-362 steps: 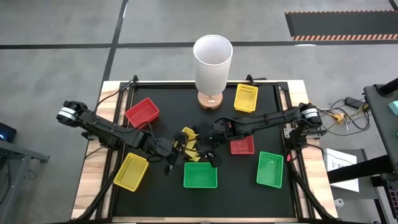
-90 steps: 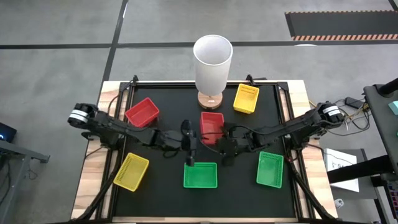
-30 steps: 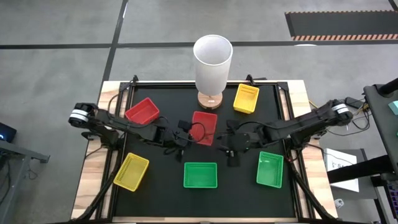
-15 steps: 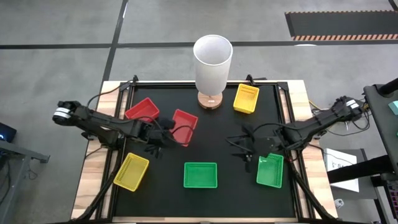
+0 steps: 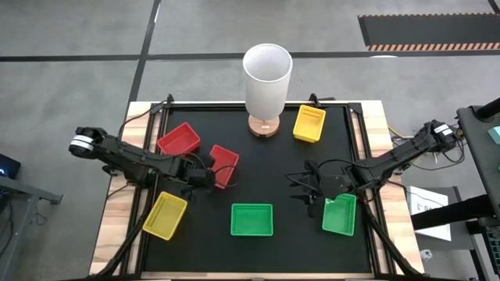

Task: Stack baskets by color
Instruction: Stack the bottom red bin on the stacked red bins

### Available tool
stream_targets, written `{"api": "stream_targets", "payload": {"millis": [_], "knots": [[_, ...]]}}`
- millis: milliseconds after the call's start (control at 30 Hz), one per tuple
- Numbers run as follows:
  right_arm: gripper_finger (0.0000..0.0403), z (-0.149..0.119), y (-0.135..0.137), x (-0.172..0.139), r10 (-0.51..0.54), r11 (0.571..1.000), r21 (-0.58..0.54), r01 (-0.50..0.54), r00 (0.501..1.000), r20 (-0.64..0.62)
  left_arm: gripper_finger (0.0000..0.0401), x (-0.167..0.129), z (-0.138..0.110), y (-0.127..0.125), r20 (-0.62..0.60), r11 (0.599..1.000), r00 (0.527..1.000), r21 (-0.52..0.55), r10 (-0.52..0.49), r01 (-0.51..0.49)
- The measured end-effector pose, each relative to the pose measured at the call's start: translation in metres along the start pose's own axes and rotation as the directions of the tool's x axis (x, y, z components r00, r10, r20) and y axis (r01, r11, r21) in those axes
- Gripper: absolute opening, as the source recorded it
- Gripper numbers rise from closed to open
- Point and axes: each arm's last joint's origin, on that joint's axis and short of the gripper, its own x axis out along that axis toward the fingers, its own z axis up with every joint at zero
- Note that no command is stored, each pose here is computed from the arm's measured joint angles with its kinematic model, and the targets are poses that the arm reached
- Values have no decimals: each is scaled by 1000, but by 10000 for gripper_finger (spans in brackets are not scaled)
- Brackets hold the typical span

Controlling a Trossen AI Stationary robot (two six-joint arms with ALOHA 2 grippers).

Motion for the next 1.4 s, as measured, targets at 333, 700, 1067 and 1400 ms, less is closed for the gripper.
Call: {"api": "stream_targets", "payload": {"millis": [333,700,1067,1400], "knots": [[166,0,1,-1,6,1000,5,-6,1000,3,53,2,-6,-3,-39,1000,999,0,-18,18],[166,2,-1,-11,11,996,-86,-8,1000,24,112,-10,-2,1,-59,962,998,-273,-25,7],[166,8,-14,-44,-42,984,-162,71,984,173,112,-75,51,39,190,408,971,-906,147,116],[166,-2,-17,-44,-42,981,-179,73,985,168,109,-49,88,57,110,145,988,-985,112,94]]}}
